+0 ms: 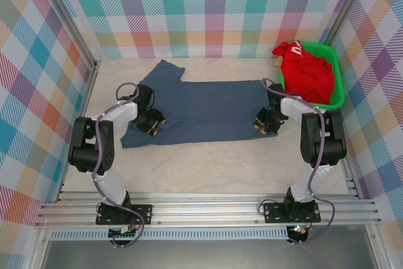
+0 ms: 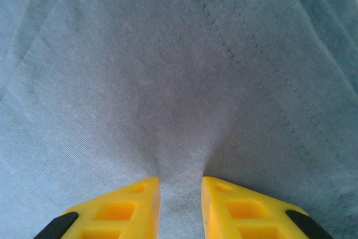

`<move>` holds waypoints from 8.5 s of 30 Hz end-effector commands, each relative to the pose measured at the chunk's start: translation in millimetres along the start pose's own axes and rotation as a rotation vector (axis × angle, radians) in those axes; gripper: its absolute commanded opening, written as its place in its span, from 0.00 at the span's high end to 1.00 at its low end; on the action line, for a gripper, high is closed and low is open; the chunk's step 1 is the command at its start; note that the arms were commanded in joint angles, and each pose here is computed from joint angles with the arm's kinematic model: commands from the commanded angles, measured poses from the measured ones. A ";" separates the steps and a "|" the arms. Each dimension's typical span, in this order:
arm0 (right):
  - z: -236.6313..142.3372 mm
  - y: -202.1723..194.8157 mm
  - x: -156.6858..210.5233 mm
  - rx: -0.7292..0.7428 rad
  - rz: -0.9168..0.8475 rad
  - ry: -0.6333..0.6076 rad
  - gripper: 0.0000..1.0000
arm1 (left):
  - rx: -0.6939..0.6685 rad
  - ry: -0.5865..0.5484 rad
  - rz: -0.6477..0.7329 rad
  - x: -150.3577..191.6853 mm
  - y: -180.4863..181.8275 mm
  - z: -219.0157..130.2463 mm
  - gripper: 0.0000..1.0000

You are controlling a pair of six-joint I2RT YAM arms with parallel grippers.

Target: Fold and stack the t-shirts

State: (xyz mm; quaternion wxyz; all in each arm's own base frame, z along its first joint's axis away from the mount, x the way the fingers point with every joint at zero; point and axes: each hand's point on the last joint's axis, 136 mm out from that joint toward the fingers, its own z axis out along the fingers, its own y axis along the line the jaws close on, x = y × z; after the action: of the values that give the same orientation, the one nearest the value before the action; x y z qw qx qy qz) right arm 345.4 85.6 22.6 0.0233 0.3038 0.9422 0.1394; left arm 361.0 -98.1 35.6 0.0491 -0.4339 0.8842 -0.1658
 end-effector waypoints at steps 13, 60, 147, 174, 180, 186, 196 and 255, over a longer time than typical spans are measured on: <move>3.8 -6.0 7.1 0.021 -0.012 0.031 0.75 | 0.015 -0.025 0.062 -1.2 -38.3 2.9 0.99; 2.9 5.5 8.7 0.010 -0.021 0.084 0.74 | -0.065 -0.053 0.672 -2.6 -151.0 29.5 0.50; -8.4 -83.1 129.0 0.476 -0.041 0.308 0.64 | -0.666 -0.246 -0.235 5.1 211.6 -59.5 0.69; -60.2 55.0 -63.3 0.049 -0.155 -0.399 0.50 | 0.039 -0.336 0.274 -126.8 -116.5 -70.9 0.50; -35.5 58.3 -95.1 0.114 -0.127 -0.448 0.53 | 0.121 -0.326 0.337 -149.1 -154.4 -49.4 0.52; -10.2 38.9 -99.1 0.240 -0.051 -0.347 0.58 | 0.119 -0.312 0.319 -161.0 -153.8 -35.8 0.52; 2.8 18.9 -81.6 0.270 0.017 -0.288 0.58 | 0.115 -0.309 0.308 -164.9 -155.5 -31.9 0.52; 19.3 26.3 -63.0 0.265 -0.044 -0.185 1.00 | -0.288 -0.460 0.458 -189.0 -134.1 29.6 0.69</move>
State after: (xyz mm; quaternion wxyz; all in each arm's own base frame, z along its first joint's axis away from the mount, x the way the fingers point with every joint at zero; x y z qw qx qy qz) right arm 436.7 64.4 21.1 0.1198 0.3059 0.9443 -0.0178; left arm 601.1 -48.1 31.1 0.2371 -0.2402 0.9406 0.0375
